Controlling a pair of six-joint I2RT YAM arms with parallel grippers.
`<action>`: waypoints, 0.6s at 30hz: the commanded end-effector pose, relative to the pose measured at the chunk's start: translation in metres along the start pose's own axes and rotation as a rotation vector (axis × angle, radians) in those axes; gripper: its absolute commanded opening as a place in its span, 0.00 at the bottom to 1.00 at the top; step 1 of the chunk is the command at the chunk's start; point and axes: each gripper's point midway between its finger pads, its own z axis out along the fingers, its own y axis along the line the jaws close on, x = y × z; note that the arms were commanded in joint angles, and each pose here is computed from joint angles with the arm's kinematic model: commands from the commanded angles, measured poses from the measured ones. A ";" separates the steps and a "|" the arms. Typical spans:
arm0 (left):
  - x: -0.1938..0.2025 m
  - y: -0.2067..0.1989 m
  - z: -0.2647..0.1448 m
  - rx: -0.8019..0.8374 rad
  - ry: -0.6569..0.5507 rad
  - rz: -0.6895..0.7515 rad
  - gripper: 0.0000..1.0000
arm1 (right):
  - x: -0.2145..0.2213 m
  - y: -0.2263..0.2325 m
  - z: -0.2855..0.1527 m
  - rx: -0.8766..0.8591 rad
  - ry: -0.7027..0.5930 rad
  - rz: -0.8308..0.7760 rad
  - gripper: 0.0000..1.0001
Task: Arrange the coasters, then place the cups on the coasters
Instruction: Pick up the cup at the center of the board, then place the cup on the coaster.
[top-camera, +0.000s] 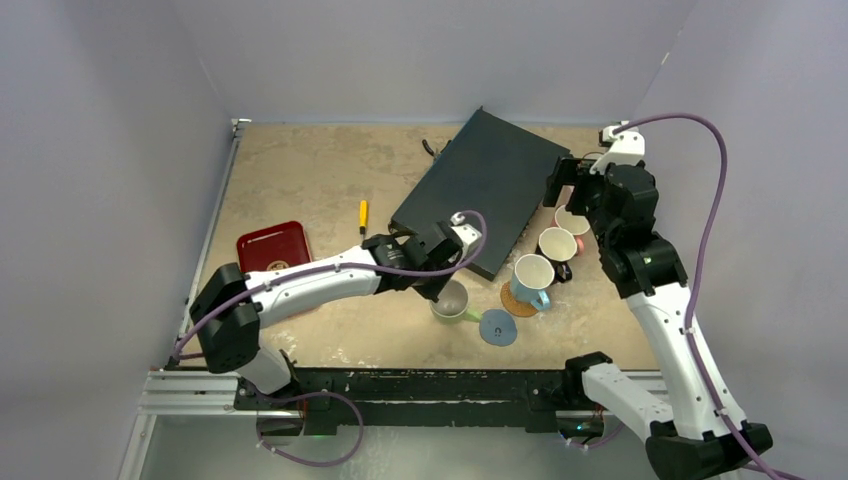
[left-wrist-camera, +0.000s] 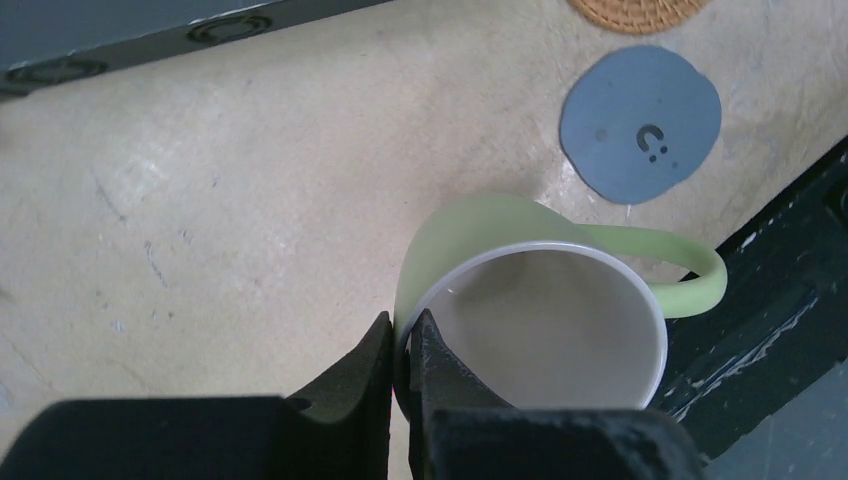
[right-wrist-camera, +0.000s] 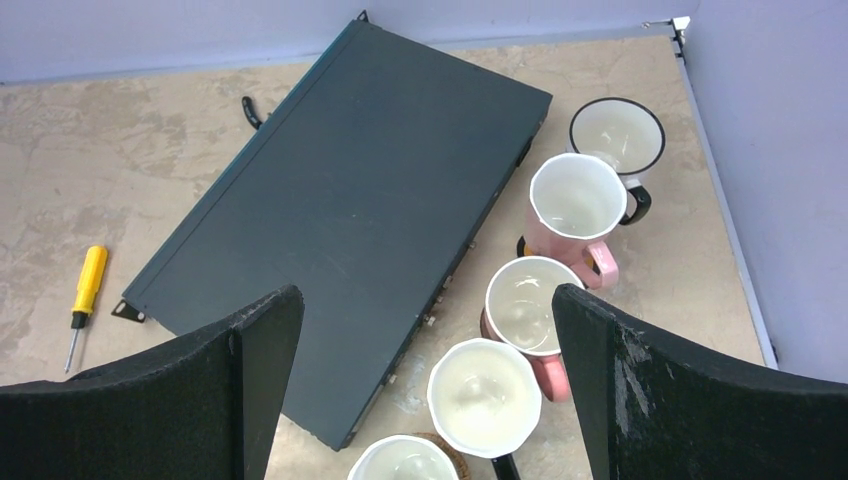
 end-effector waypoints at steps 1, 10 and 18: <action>-0.025 -0.024 0.000 0.154 -0.029 0.238 0.00 | -0.028 -0.006 -0.016 0.021 -0.074 -0.002 0.98; -0.043 -0.049 0.011 0.256 -0.044 0.256 0.00 | -0.032 -0.011 -0.024 0.040 -0.084 -0.008 0.98; -0.059 -0.070 0.015 0.329 -0.063 0.255 0.00 | -0.033 -0.013 -0.026 0.051 -0.088 -0.008 0.98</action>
